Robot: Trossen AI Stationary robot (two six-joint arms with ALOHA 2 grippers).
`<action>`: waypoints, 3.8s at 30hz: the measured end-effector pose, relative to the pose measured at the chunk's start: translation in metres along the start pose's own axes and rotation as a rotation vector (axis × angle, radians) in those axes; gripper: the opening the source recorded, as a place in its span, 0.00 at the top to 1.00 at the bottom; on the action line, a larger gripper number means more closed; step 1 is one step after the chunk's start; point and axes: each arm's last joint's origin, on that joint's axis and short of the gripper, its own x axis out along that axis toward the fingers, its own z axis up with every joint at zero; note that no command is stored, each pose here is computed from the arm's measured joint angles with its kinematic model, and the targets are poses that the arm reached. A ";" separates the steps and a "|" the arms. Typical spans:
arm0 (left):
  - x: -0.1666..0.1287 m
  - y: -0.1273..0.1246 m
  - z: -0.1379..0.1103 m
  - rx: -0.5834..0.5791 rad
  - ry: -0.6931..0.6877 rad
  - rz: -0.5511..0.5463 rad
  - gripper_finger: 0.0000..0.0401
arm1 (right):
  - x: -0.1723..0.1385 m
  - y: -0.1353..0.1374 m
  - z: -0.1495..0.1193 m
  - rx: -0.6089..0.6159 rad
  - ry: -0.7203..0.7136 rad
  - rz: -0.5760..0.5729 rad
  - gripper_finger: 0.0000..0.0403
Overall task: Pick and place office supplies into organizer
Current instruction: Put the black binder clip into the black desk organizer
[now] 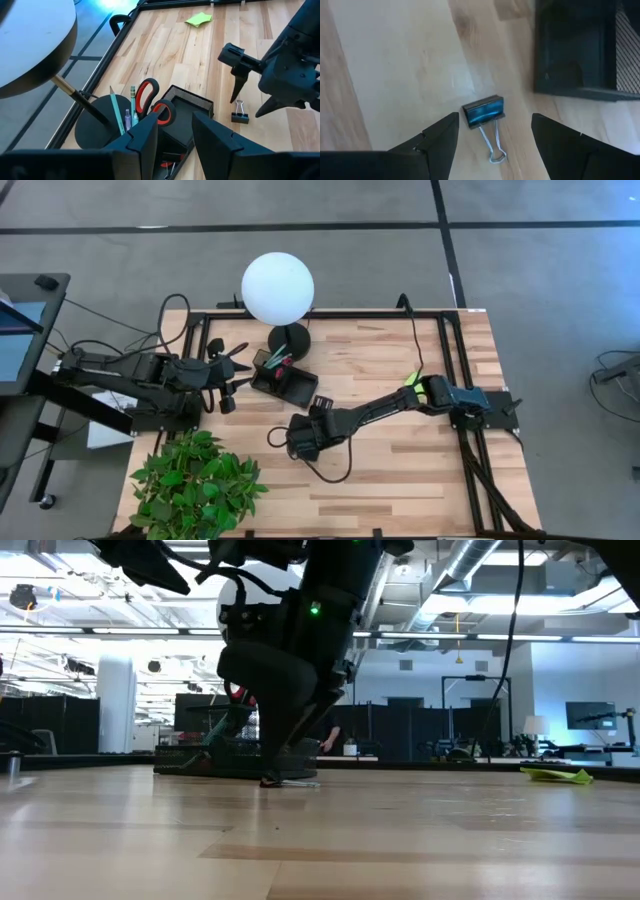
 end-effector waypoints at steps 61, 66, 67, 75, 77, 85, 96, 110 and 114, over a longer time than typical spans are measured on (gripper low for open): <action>0.000 0.000 0.000 0.019 -0.001 0.000 0.71 | 0.033 -0.045 0.020 -0.294 0.048 0.314 0.39; 0.000 0.000 0.000 0.019 -0.001 0.000 0.71 | 0.045 -0.038 0.018 -0.290 0.044 0.332 0.39; 0.000 0.000 0.000 0.019 -0.001 0.000 0.71 | 0.044 -0.037 0.017 -0.290 0.050 0.330 0.39; 0.000 0.000 0.000 0.019 -0.001 0.000 0.71 | 0.046 -0.039 0.018 -0.286 0.052 0.341 0.50; 0.000 0.000 0.000 0.019 -0.001 0.000 0.71 | 0.047 -0.040 0.018 -0.284 0.056 0.348 0.53; 0.000 0.000 0.000 0.019 -0.001 0.000 0.71 | 0.048 -0.040 0.016 -0.232 0.082 0.341 0.64; 0.000 0.000 0.000 0.019 -0.001 0.000 0.71 | 0.051 -0.037 0.035 -0.105 -0.119 0.336 0.65; 0.000 0.000 0.000 0.019 -0.001 0.000 0.71 | 0.019 -0.069 0.091 0.046 -0.633 0.236 0.63; 0.000 0.000 0.000 0.019 -0.001 0.000 0.71 | 0.031 -0.082 0.092 0.072 -0.618 0.176 0.67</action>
